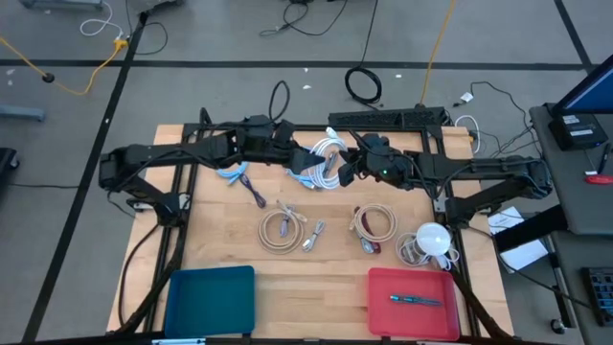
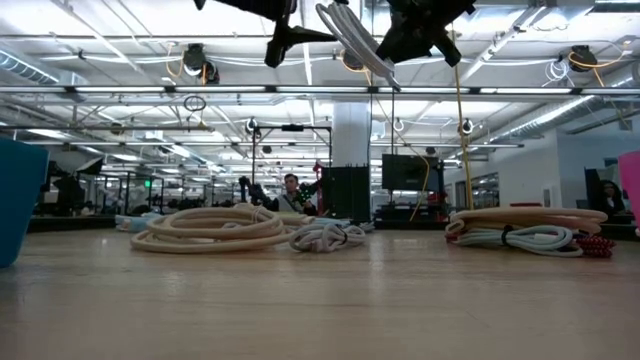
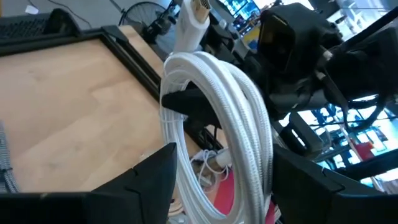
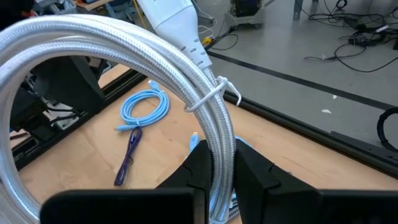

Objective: Pick & Place USB Port
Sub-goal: Put the white HDMI cable into the blue bin

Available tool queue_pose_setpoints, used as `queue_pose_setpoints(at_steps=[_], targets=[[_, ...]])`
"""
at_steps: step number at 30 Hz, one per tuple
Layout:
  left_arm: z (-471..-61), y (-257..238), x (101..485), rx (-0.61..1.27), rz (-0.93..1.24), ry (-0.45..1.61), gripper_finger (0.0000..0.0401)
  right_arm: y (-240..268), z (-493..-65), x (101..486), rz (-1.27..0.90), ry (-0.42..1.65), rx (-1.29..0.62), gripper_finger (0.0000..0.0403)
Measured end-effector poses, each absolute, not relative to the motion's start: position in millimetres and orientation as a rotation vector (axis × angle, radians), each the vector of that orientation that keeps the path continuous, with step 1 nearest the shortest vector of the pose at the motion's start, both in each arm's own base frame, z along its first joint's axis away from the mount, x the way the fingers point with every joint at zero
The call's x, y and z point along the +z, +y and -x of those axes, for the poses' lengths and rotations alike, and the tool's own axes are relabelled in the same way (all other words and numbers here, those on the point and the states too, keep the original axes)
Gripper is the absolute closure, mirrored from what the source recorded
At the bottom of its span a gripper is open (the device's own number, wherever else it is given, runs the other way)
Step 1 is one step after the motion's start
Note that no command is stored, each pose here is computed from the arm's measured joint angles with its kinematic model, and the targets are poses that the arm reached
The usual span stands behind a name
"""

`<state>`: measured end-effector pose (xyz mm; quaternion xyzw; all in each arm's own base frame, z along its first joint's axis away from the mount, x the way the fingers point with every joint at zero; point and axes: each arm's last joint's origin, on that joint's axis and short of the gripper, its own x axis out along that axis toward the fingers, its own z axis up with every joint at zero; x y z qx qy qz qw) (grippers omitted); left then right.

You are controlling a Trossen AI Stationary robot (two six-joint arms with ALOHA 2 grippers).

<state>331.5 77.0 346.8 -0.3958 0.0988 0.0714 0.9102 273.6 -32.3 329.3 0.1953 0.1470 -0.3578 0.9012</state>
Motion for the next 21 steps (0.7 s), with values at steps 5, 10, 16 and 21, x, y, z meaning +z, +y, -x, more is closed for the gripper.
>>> queue_pose_setpoints(at_steps=[5, 10, 16, 21], targets=[[-335, 79, 342, 0.133, 0.852, 0.216, 0.0258, -32, -274, 329, -0.398, 0.309, -0.742, 0.0372], [-337, 79, 340, 0.079, 0.906, 0.239, 0.0372, -29, -277, 333, -0.365, 0.282, -0.68, 0.0359], [-302, 65, 359, -0.039, 0.953, 0.387, 0.0391, -9, -268, 370, -0.453, 0.081, -0.377, 0.0255], [-242, 40, 377, -0.045, 0.986, 0.565, 0.0391, 8, -245, 398, -0.471, -0.042, -0.185, 0.0202]])
